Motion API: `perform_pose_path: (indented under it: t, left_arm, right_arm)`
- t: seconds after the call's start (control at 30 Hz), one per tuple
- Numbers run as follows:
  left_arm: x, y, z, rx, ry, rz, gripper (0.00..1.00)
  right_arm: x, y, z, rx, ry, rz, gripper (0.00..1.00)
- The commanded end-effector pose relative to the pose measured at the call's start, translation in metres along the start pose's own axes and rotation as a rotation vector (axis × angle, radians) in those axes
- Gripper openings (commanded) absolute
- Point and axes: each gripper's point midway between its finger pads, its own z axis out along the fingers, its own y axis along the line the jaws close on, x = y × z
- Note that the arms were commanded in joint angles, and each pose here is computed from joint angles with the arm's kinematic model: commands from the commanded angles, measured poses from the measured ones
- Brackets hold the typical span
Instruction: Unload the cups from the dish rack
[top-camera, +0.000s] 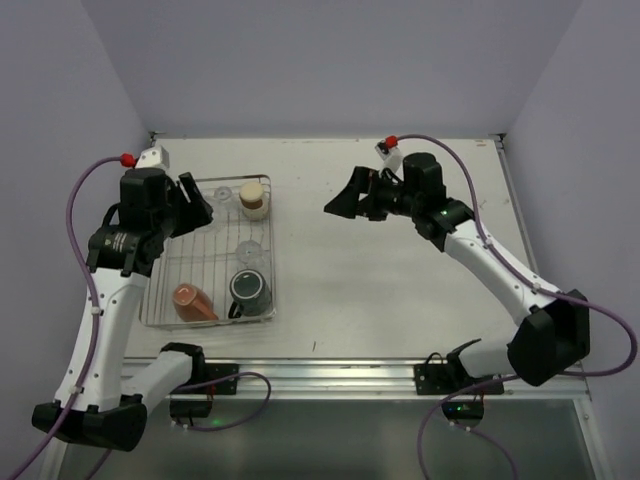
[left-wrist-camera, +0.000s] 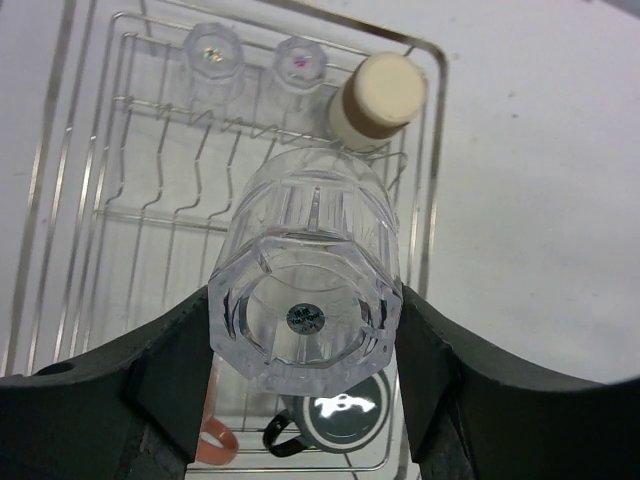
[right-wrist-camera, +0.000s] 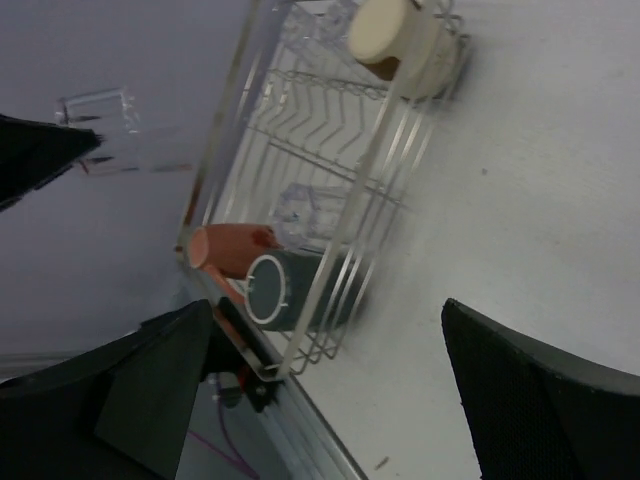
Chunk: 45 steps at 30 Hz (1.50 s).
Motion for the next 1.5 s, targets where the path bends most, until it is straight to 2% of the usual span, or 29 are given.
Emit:
perform_pose_path:
  t: [0.0,0.03,0.13,0.2,0.23,0.3,0.33,0.4,0.77,1.1,1.37,1.47]
  left_arm:
    - [-0.023,-0.049,-0.030,0.272,-0.079,-0.024,0.00]
    - [-0.027,-0.059,-0.030,0.332,-0.114,-0.029,0.00]
    - [-0.029,-0.088,-0.049,0.529,-0.159,-0.043,0.00]
    - [-0.015,-0.099,-0.048,0.622,-0.125,-0.038,0.00]
    - [-0.019,-0.107,-0.053,0.680,-0.157,-0.038,0.00]
    - [-0.002,-0.118,-0.052,0.780,-0.103,-0.034,0.00]
    - [-0.005,-0.123,-0.053,0.819,-0.126,-0.029,0.00]
    - [0.008,-0.126,-0.047,0.859,-0.094,-0.035,0.00]
    - [0.023,-0.135,-0.029,0.946,-0.059,-0.055,0.00]
    - [0.028,-0.142,-0.022,0.998,-0.041,-0.071,0.00]
    - [0.038,-0.146,-0.018,1.027,-0.007,-0.078,0.00]
    - [0.041,-0.148,-0.017,1.033,0.006,-0.079,0.00]
  right_arm:
    - [-0.003,0.060,0.011,-0.365,0.076,0.061,0.99]
    - [-0.012,0.074,0.010,-0.448,0.060,0.088,0.98]
    - [-0.010,0.082,0.020,-0.579,0.148,0.194,0.96]
    - [-0.009,0.084,0.025,-0.627,0.202,0.239,0.94]
    - [-0.011,0.085,0.031,-0.657,0.218,0.288,0.94]
    - [-0.011,0.085,0.033,-0.696,0.240,0.333,0.93]
    - [-0.014,0.087,0.035,-0.735,0.245,0.367,0.92]
    - [-0.015,0.088,0.035,-0.765,0.246,0.395,0.91]
    - [-0.019,0.090,0.038,-0.825,0.266,0.469,0.86]
    - [-0.018,0.104,0.048,-0.851,0.285,0.463,0.80]
    - [-0.019,0.119,0.056,-0.880,0.299,0.471,0.68]
    - [-0.018,0.120,0.057,-0.886,0.296,0.476,0.56]
